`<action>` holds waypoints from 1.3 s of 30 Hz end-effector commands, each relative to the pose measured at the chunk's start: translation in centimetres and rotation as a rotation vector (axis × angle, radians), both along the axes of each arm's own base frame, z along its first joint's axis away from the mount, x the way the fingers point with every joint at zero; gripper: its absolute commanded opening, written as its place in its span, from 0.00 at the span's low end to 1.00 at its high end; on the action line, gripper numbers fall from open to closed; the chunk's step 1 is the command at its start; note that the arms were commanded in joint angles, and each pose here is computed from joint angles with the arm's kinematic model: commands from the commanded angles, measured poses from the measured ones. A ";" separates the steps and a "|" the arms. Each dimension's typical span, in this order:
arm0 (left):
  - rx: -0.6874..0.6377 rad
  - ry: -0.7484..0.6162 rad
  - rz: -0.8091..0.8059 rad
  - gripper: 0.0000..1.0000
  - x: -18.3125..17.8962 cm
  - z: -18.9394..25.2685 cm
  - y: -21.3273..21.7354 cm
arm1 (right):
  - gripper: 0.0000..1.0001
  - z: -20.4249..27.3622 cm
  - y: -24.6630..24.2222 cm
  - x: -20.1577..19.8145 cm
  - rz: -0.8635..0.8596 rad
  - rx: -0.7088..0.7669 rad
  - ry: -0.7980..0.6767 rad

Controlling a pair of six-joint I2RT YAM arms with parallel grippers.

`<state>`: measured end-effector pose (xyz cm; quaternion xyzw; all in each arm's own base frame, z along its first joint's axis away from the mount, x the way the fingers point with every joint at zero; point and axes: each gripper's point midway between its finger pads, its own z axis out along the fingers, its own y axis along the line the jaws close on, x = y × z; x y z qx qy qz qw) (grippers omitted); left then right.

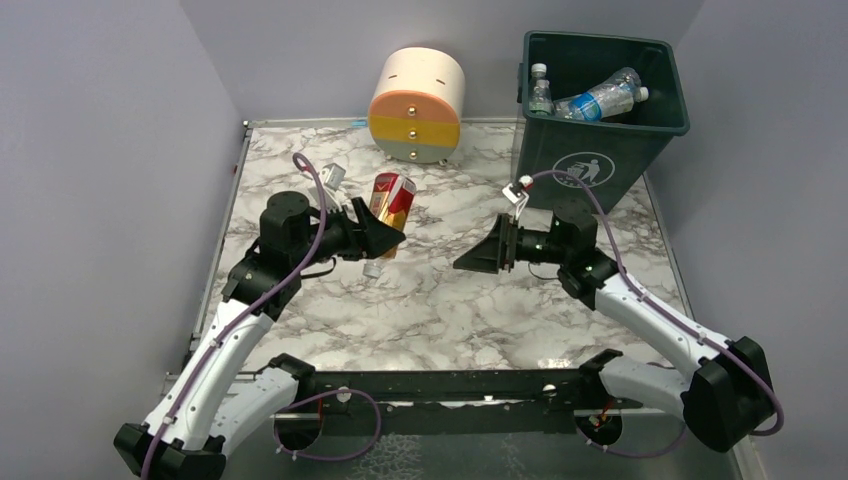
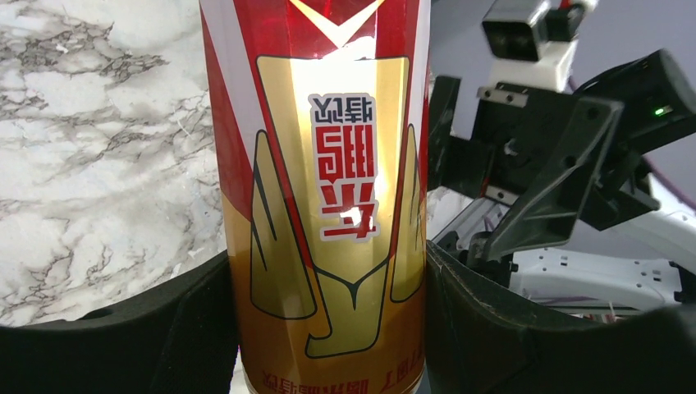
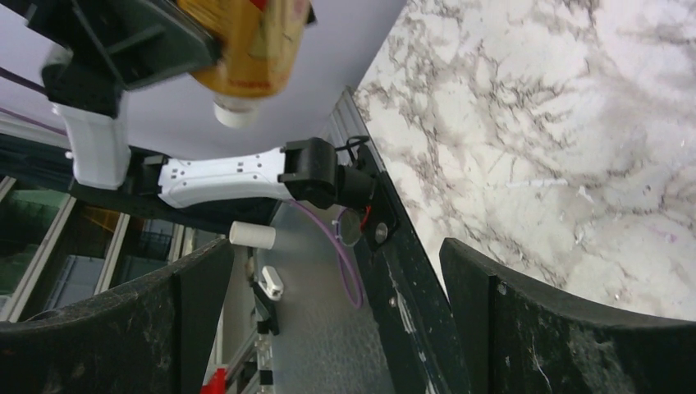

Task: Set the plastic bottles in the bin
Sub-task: Pick up the plastic bottle at the center of the board.

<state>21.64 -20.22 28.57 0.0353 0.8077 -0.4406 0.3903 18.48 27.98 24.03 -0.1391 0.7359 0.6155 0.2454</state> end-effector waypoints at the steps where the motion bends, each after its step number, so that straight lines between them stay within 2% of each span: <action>1: 0.007 0.003 -0.024 0.63 -0.7 -1.3 0.0 | 0.99 3.3 1.0 0.9 0.022 0.046 -0.063; 11: 0.062 0.034 -0.030 0.63 -1.3 -4.9 0.5 | 0.99 3.1 2.3 4.2 -0.012 -0.035 -0.023; 21: 0.079 0.035 -0.018 0.63 -1.1 -5.4 0.7 | 0.99 6.1 1.4 10.7 -0.269 -0.164 -0.063; 28: 0.111 0.025 0.004 0.63 -0.6 -6.0 1.0 | 0.99 6.5 1.1 13.1 -0.300 -0.148 -0.057; 35: 0.161 0.037 0.017 0.63 0.1 -7.2 1.3 | 0.99 5.3 0.9 15.2 -0.228 -0.019 0.048; 39: 0.185 0.041 0.028 0.63 0.4 -7.7 1.5 | 0.99 4.9 1.2 16.9 -0.230 -0.055 0.052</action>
